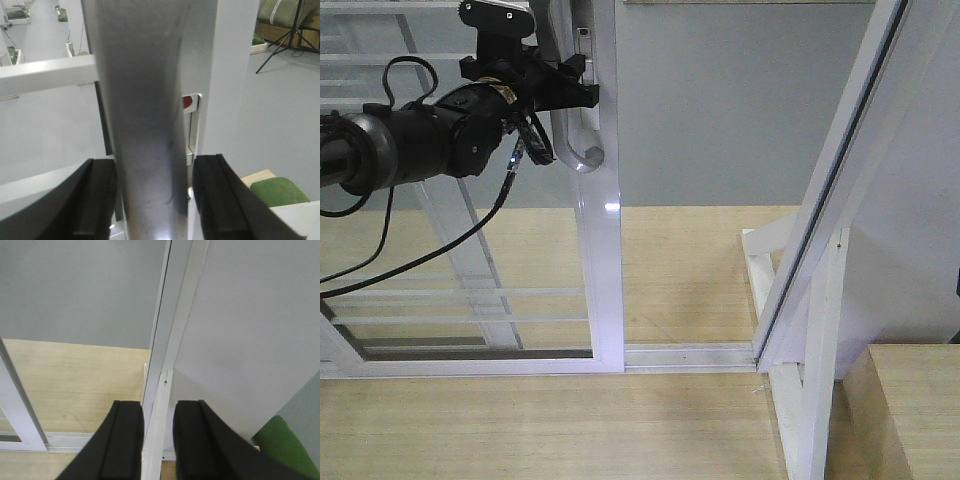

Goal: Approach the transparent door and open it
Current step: 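Pull the handle with the left gripper, sliding the glass panel open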

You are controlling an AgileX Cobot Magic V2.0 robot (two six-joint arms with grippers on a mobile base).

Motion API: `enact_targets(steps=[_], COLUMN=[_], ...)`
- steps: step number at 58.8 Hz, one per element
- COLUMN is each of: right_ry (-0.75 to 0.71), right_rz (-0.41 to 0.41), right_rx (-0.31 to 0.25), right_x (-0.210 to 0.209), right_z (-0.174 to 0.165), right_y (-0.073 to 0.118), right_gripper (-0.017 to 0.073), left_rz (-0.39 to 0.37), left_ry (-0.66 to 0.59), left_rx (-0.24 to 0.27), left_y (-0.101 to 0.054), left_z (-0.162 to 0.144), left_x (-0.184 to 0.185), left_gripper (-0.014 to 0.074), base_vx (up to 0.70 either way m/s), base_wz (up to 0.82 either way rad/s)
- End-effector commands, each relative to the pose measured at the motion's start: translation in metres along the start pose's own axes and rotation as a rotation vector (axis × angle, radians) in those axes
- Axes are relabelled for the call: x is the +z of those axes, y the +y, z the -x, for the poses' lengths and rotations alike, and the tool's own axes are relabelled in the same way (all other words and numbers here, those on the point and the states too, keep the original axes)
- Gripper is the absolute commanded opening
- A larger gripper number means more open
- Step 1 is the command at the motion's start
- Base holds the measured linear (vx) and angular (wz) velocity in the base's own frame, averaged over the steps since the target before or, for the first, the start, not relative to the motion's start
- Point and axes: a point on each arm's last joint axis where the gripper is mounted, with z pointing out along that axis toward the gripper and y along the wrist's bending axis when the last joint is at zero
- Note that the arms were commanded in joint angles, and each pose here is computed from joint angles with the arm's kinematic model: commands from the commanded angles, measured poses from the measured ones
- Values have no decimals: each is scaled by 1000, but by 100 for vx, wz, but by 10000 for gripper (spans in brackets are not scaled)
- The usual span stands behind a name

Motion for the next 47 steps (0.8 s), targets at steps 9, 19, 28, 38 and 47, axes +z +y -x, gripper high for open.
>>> enact_targets(steps=[9, 19, 28, 38, 47], right_ry=[-87, -87, -88, -88, -88], right_rz=[0, -1, 0, 0, 0], right_rx=[-20, -21, -20, -20, -20], right_x=[-4, -4, -4, -4, -4], right_z=[13, 13, 13, 13, 13], right_y=[-1, -1, -1, -1, -1], right_gripper=[260, 260, 260, 260, 260], left_rz=[-4, 12, 40, 83, 123], left_ry=[-125, -63, -66, -84, -81], left_rx=[-11, -14, -18, -15, -21], left_y=[-2, 6, 18, 37, 55], left_z=[42, 44, 54, 63, 66], left_x=[-11, -16, -23, -31, -34], left_gripper=[426, 426, 426, 426, 426], base_vx=[0, 0, 0, 0, 0], base_wz=[0, 0, 0, 0, 0])
